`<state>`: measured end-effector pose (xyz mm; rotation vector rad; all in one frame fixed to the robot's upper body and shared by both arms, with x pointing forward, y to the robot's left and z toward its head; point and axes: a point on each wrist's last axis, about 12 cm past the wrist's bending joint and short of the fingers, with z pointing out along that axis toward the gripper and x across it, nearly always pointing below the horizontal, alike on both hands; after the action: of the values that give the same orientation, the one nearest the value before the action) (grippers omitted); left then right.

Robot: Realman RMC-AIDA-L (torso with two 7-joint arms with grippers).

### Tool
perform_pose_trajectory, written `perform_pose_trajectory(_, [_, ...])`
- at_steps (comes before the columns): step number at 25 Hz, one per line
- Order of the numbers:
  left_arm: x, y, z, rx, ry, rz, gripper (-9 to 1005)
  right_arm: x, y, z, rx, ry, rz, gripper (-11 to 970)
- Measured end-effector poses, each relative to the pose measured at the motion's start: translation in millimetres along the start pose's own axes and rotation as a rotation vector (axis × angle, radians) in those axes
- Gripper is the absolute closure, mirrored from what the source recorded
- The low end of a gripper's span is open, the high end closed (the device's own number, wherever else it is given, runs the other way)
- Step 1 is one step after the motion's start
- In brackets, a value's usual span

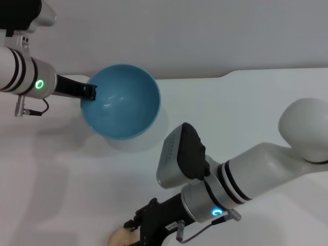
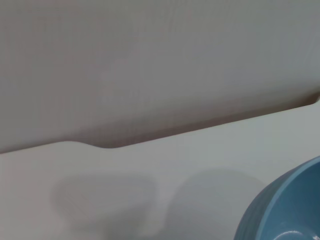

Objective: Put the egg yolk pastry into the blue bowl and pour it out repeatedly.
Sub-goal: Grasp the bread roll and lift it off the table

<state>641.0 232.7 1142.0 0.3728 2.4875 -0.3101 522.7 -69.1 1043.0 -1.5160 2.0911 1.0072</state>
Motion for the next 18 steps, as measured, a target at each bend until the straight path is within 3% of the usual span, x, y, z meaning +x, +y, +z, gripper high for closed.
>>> perform_pose_trajectory(18, [-1.9,-9.4,2.8,0.007,0.012,0.043,981,13.6,4.0,15.0,0.082,0.001,0.027,425])
